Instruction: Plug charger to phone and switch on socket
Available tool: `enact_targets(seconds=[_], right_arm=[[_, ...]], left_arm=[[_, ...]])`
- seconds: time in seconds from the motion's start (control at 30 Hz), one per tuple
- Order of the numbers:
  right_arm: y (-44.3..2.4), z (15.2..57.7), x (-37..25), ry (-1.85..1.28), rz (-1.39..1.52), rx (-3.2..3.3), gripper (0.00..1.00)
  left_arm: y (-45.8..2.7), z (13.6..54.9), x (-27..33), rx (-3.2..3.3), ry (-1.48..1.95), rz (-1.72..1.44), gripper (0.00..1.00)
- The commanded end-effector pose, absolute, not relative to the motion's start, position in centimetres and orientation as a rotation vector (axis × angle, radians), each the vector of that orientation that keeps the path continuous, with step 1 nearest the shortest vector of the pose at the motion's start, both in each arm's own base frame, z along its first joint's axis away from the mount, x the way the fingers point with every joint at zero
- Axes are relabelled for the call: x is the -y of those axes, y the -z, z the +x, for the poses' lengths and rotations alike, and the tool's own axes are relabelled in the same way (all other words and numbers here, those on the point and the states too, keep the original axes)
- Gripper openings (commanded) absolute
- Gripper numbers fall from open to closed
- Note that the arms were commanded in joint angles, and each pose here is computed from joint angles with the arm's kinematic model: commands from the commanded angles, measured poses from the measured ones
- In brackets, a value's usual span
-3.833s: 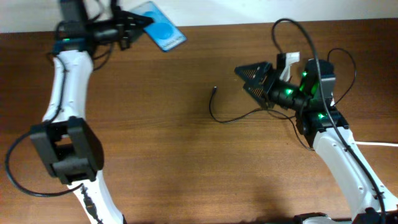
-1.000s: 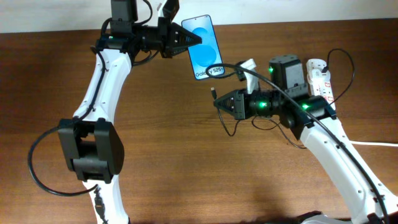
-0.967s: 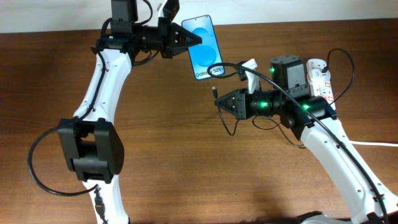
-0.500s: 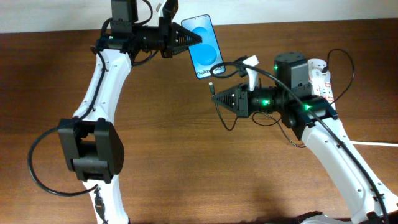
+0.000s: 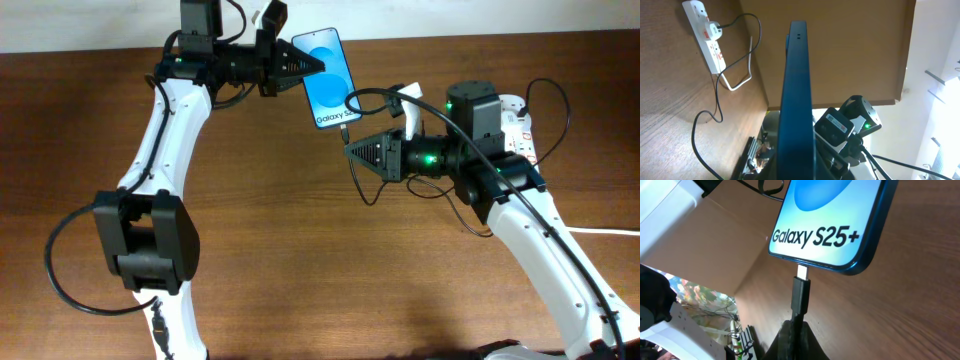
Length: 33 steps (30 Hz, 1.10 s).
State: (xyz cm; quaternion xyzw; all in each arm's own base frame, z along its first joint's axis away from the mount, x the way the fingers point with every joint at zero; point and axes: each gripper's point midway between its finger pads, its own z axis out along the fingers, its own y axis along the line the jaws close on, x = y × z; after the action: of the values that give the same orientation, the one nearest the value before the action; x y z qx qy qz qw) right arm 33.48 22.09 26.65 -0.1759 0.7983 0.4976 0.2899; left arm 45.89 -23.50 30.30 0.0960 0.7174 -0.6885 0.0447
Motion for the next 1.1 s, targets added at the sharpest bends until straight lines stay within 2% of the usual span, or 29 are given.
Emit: enact_targets(seconds=[0.0, 1.07], right_arm=[[-26.8, 33.5, -22.0, -1.315, -0.465, -2.125, 0.04], [-28.2, 36.1, -20.1, -1.288, -0.333, -2.072, 0.04]], left_arm=[[-31.9, 44.8, 24.1, -2.148, 2.129, 0.393, 0.0], [-32.4, 43.4, 25.5, -2.107, 2.168, 0.511, 0.0]])
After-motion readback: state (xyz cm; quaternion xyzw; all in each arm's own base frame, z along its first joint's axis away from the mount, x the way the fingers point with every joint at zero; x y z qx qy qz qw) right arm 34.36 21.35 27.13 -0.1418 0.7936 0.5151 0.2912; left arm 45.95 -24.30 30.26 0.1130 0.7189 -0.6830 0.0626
